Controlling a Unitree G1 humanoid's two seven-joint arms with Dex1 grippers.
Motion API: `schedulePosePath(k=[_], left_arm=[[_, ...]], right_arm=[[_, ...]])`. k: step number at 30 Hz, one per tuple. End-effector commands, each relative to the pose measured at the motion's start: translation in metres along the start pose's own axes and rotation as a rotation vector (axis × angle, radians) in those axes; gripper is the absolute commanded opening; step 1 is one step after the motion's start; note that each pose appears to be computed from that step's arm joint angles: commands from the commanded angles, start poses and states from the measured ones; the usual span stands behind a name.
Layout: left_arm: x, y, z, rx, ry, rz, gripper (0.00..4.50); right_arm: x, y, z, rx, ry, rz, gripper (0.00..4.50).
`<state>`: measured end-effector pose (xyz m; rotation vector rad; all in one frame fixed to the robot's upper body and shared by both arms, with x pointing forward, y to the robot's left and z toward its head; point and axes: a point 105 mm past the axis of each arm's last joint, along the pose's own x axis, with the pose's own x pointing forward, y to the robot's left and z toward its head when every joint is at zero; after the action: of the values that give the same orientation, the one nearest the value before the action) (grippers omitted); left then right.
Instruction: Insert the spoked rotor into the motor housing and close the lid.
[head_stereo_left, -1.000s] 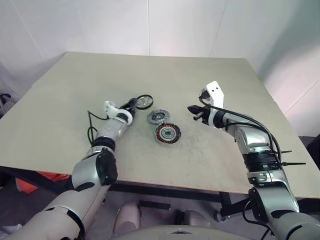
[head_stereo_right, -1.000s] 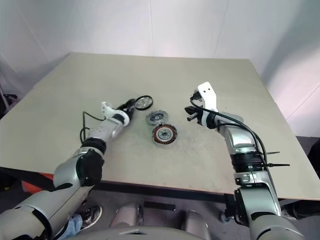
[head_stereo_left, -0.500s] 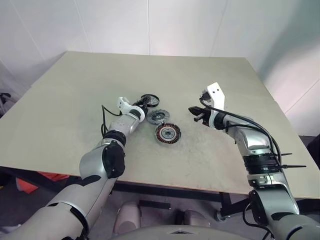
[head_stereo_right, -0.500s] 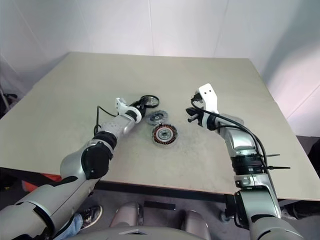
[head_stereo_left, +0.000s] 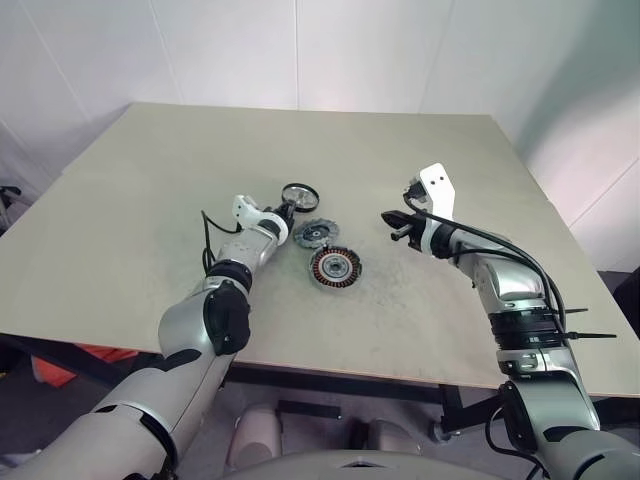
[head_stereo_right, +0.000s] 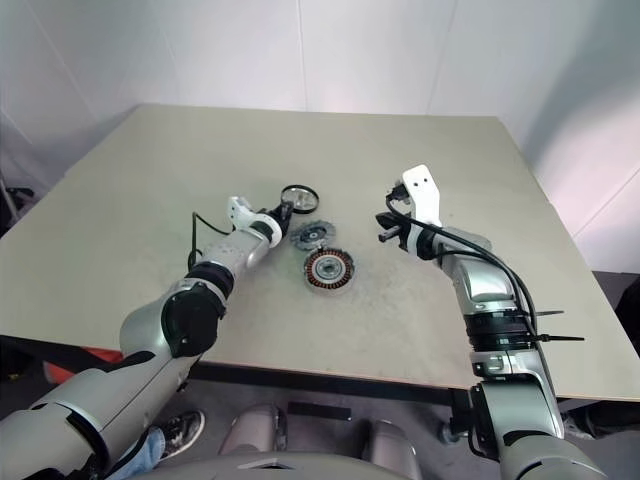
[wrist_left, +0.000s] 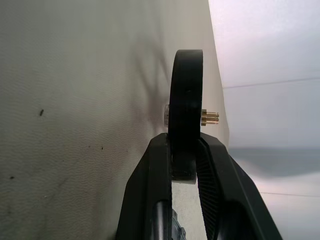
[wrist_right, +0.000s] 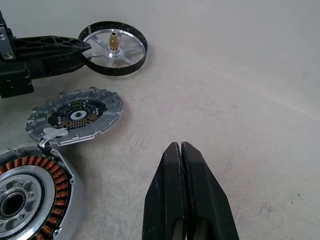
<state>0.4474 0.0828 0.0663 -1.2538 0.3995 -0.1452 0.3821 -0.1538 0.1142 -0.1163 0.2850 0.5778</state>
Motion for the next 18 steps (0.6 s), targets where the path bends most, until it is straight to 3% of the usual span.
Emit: schedulePosePath(k=[1,3,8,10,12,13,18], left_arm=[[0.001,-0.018,0.015,0.058,-0.048,-0.059,0.36],[0.001,-0.024,0.021,0.107,-0.07,-0.093,0.36],[-0.004,-0.049,0.04,0.478,-0.117,-0.215,0.36],[-0.008,-0.062,0.04,0.729,-0.104,-0.291,0.36],[-0.02,-0.074,0.032,1.159,-0.073,-0.412,0.36],[-0.025,-0.075,0.026,1.279,-0.054,-0.452,0.36],[-0.057,-0.082,0.019,1.54,-0.015,-0.618,0.36]], right_arm=[[-0.003,-0.002,0.02,-0.032,-0.062,-0.009,0.0],[-0.004,-0.004,0.02,-0.031,-0.062,-0.016,0.0],[-0.007,-0.011,0.016,-0.033,-0.057,-0.043,0.0],[-0.009,-0.018,0.014,-0.032,-0.052,-0.067,0.0],[-0.014,-0.032,0.009,-0.031,-0.041,-0.114,0.0],[-0.016,-0.036,0.008,-0.031,-0.038,-0.128,0.0],[-0.034,-0.079,0.006,0.053,-0.064,-0.275,0.0]])
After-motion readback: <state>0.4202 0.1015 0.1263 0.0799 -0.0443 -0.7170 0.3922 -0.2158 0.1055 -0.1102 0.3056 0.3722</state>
